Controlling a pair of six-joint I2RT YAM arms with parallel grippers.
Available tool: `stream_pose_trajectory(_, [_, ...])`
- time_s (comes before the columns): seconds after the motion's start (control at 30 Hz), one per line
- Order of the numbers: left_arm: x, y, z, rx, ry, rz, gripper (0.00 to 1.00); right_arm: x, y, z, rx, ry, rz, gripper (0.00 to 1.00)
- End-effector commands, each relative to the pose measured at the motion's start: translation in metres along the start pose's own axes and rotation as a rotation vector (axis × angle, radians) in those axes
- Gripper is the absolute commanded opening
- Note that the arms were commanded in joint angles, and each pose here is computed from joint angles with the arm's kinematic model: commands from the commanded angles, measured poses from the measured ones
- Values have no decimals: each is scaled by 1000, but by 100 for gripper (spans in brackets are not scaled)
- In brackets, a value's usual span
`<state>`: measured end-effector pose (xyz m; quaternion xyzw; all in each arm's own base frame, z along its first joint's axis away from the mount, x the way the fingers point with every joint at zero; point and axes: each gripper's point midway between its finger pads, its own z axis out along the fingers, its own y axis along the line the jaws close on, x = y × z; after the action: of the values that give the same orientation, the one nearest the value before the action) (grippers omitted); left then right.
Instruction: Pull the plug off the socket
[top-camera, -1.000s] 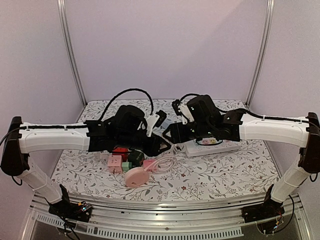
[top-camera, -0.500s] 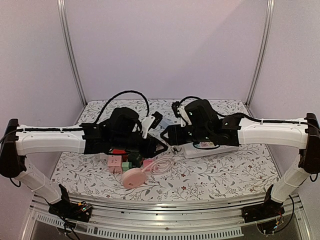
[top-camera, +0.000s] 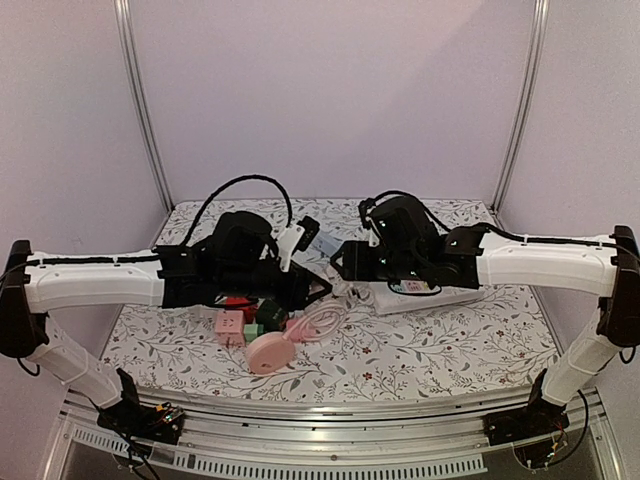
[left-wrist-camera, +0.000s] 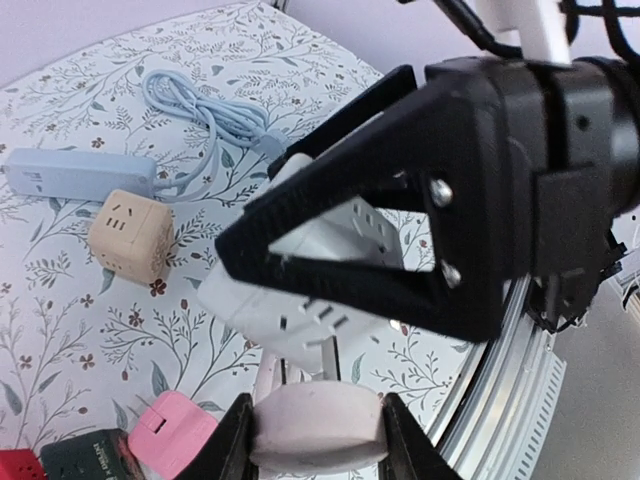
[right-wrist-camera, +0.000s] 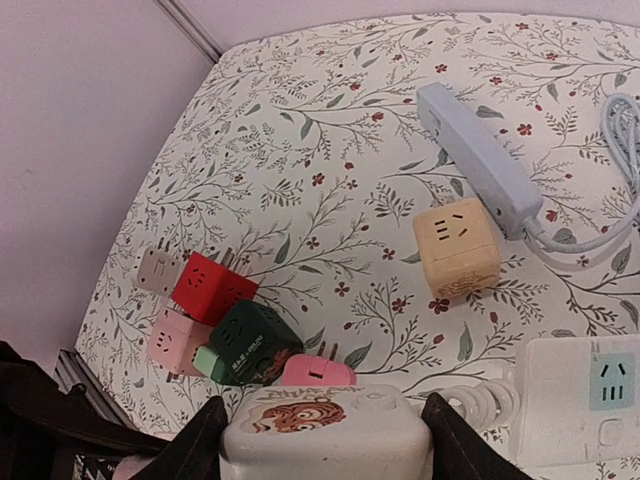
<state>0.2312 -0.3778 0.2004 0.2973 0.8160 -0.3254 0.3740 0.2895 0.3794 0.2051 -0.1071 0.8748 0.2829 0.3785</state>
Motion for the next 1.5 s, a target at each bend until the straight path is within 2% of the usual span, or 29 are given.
stream_pose_trajectory(0.0, [-5, 2, -13, -18, -28, 0, 0, -35, -44, -8, 166, -106, 59, 17])
stream_pose_trajectory(0.33, [-9, 11, -23, -46, -48, -48, 0, -32, -28, -9, 60, -99, 4, 17])
stream_pose_trajectory(0.53, [-4, 34, -32, -102, -27, -111, 0, -33, -37, -22, 87, -125, -38, 17])
stream_pose_trajectory(1.0, [6, 140, -87, -320, -34, -314, 0, -38, -53, -36, 112, -147, -3, 17])
stream_pose_trajectory(1.2, [19, 179, -98, -400, 6, -375, 0, -34, -53, -40, 98, -142, 5, 17])
stream_pose_trajectory(1.47, [30, 195, -90, -405, 32, -421, 0, -31, -50, -39, 78, -127, 1, 17])
